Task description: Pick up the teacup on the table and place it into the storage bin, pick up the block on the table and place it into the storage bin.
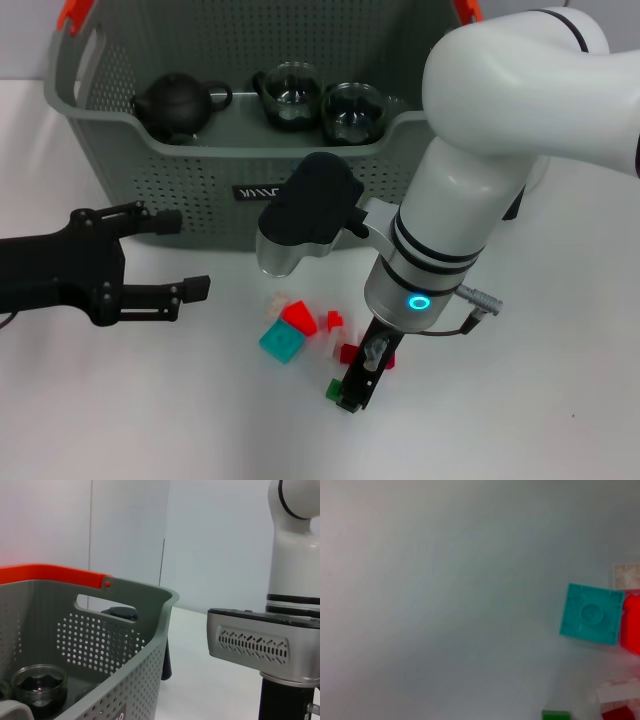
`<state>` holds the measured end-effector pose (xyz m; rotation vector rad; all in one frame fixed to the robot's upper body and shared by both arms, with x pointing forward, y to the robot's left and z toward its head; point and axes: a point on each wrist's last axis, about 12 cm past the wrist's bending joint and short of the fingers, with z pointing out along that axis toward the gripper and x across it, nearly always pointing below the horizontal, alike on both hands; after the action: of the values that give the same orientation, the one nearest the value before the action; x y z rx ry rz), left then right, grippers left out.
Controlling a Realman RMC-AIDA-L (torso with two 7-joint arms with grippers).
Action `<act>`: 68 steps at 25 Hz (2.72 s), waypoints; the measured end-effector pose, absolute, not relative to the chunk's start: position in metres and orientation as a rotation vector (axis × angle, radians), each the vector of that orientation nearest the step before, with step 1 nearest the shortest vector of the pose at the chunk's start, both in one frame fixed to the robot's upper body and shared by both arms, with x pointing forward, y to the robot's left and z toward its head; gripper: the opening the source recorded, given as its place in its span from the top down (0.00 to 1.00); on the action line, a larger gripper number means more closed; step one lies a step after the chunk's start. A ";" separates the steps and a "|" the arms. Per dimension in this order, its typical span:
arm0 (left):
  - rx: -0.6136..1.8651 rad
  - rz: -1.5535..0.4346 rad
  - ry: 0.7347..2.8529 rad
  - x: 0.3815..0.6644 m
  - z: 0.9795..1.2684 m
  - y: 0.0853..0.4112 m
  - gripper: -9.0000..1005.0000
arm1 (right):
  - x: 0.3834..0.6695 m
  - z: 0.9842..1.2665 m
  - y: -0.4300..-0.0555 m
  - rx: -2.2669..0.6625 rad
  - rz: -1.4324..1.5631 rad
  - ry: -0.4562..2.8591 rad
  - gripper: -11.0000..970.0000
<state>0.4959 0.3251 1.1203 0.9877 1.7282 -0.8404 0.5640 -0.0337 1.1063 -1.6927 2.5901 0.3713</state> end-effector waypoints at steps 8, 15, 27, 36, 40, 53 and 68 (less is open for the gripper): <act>0.988 -0.838 1.728 0.496 1.121 0.326 0.11 | 0.563 1.107 -0.033 -1.701 0.376 2.589 0.78; 0.987 -0.838 1.729 0.496 1.121 0.326 0.11 | 0.564 1.108 -0.033 -1.706 0.377 2.585 0.78; 0.962 -0.833 1.734 0.492 1.121 0.333 0.11 | 0.560 1.122 -0.033 -1.732 0.451 2.554 0.78; 0.911 -0.827 1.741 0.482 1.121 0.344 0.11 | 0.573 1.165 -0.039 -1.661 0.532 2.490 0.78; 0.899 -0.827 1.742 0.480 1.121 0.347 0.11 | 0.585 1.196 -0.045 -1.609 0.543 2.429 0.78; 0.899 -0.834 1.738 0.478 1.120 0.347 0.11 | 0.641 1.285 -0.060 -1.347 0.327 2.125 0.78; 0.896 -0.829 1.739 0.479 1.120 0.347 0.11 | 0.673 1.266 -0.074 -1.207 0.209 2.127 0.78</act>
<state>0.4789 0.3466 1.1200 0.8960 1.7392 -0.8286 0.6734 -0.0741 1.2663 -1.2075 2.1265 0.2089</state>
